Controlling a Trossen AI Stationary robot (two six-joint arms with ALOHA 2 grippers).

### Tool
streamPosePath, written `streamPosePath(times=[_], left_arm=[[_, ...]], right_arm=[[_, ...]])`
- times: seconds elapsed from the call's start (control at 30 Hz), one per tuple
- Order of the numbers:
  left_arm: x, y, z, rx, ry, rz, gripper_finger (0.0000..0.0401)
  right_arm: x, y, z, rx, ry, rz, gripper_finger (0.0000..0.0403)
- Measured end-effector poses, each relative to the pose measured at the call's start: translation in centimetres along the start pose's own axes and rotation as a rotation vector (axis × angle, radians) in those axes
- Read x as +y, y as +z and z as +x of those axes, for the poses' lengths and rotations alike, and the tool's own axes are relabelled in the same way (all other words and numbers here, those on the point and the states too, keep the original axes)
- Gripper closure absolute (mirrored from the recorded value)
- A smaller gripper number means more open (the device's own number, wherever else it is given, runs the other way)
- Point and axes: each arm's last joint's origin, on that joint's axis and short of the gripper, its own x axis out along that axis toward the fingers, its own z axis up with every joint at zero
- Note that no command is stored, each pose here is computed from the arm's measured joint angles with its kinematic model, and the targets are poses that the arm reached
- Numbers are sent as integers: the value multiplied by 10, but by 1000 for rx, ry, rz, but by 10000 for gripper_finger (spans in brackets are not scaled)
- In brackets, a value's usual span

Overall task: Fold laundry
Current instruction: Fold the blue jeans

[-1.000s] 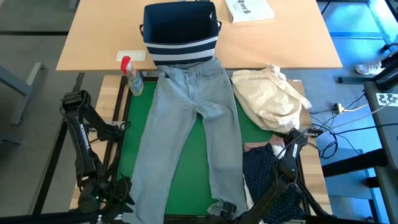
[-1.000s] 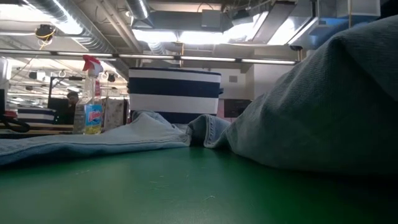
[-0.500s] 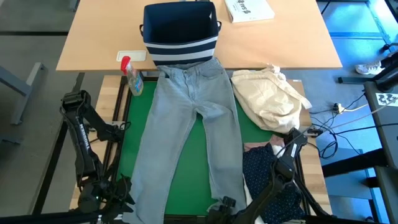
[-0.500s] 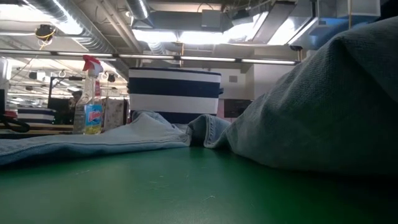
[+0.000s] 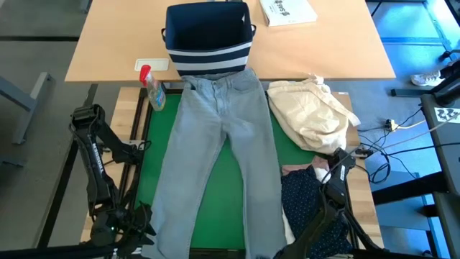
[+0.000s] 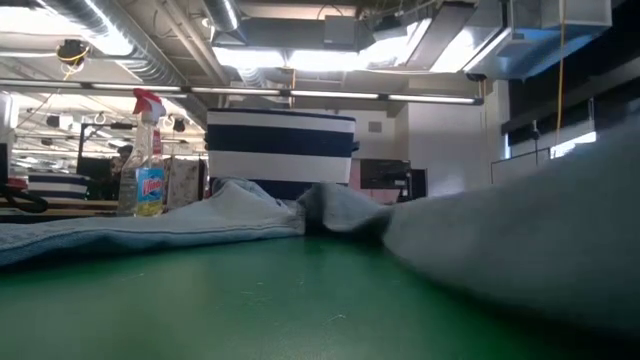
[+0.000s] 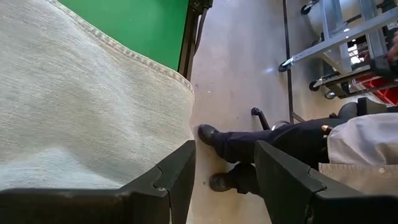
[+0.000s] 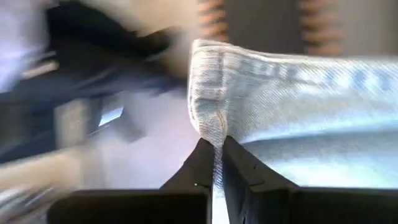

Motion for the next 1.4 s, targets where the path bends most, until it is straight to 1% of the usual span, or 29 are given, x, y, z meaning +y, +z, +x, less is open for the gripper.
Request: streamPosePath(times=[0.07, 0.13, 0.17, 0.23, 0.33, 0.4, 0.57, 0.63, 0.7, 0.8, 0.87, 0.97, 1.07, 1.2, 1.3, 1.4], left_arm=[[0, 0, 0, 0, 2, 1, 243], [1, 0, 0, 1, 9, 5, 243], [1, 0, 0, 2, 13, 7, 243], [2, 0, 0, 3, 20, 12, 243], [3, 0, 0, 5, 31, 18, 243], [3, 0, 0, 5, 30, 17, 243], [3, 0, 0, 5, 29, 17, 243], [3, 0, -1, 10, 23, 14, 243], [2, 1, -4, 10, 13, 8, 243], [0, 8, -10, -4, -10, -8, 243], [-1, 16, -15, -37, -26, -11, 243], [-1, 33, -23, -107, -47, -14, 243], [1, 54, -30, -170, -53, -13, 243], [9, 85, -37, -248, -46, -18, 243], [18, 112, -42, -299, -27, -20, 243], [30, 137, -44, -314, -11, -25, 243]], right_arm=[[17, -6, 1, 48, 166, -6, 394], [26, -14, 9, 58, 232, 10, 388], [29, -18, 11, 47, 243, 6, 382], [30, -24, 16, 19, 228, 18, 373], [27, -22, 16, 2, 197, 87, 359], [22, -18, 18, 12, 171, 160, 346], [17, -11, 19, 76, 192, 189, 295], [18, -6, 9, 113, 213, 181, 271], [19, 2, -7, 114, 235, 171, 250], [17, 23, -44, 61, 259, 151, 226], [12, 37, -72, -1, 242, 125, 217], [-6, 54, -107, -84, 134, 76, 213], [-32, 67, -132, -97, -22, 26, 218], [-69, 79, -161, -31, -229, -53, 229], [-95, 85, -175, 31, -399, -140, 236], [-118, 95, -191, 36, -562, -208, 242]])
